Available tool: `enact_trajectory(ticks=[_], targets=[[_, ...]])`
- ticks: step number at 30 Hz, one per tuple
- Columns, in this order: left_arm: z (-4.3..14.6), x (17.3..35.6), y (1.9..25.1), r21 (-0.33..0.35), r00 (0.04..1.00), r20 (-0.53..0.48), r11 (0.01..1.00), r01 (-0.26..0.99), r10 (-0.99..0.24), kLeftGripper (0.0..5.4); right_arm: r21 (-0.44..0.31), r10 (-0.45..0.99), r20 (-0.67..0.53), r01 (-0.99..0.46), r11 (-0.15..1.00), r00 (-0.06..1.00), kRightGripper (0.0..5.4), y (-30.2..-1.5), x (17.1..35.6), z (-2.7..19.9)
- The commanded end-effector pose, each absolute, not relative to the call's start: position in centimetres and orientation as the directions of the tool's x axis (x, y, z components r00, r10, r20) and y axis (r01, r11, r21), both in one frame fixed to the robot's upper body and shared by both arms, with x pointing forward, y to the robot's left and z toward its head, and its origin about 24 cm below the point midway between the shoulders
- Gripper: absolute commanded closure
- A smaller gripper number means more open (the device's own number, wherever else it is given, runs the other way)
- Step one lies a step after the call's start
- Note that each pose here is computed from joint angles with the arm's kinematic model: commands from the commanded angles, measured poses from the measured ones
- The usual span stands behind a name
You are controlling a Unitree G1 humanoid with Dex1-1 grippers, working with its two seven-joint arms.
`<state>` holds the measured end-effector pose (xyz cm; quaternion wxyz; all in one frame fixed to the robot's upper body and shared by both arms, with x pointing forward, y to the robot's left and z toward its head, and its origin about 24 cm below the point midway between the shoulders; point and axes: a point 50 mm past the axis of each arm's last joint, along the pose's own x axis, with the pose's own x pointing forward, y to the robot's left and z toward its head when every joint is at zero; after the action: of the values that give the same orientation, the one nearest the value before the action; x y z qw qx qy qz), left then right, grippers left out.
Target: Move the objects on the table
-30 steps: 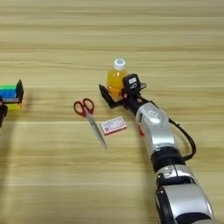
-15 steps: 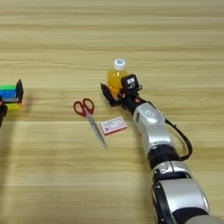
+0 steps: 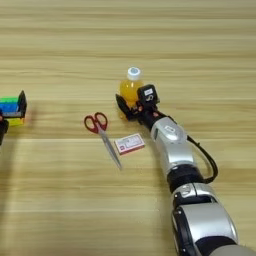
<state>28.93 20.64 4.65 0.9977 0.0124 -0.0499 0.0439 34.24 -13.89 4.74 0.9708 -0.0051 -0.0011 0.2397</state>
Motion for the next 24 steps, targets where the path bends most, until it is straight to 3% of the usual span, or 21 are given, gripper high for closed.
enact_trajectory(ticks=[1, 13, 24], targets=[[4.4, 28.9, 20.5, 0.019, 0.993, 0.085, 0.996, -0.089, 0.087, 0.00, -0.038, 0.505, 0.068, -0.503, 0.863, 0.861, 1.98, -12.5, 34.6, 6.7], [4.3, 28.9, 20.5, 0.018, 0.993, 0.083, 0.996, -0.087, 0.085, 0.00, -0.017, 0.580, 0.102, -0.582, 0.813, 0.808, 1.98, -9.3, 33.1, 7.3], [4.3, 28.8, 20.5, 0.015, 0.993, 0.080, 0.996, -0.089, 0.087, 0.00, 0.036, 0.681, 0.085, -0.685, 0.728, 0.728, 1.98, -5.1, 31.3, 6.5]])
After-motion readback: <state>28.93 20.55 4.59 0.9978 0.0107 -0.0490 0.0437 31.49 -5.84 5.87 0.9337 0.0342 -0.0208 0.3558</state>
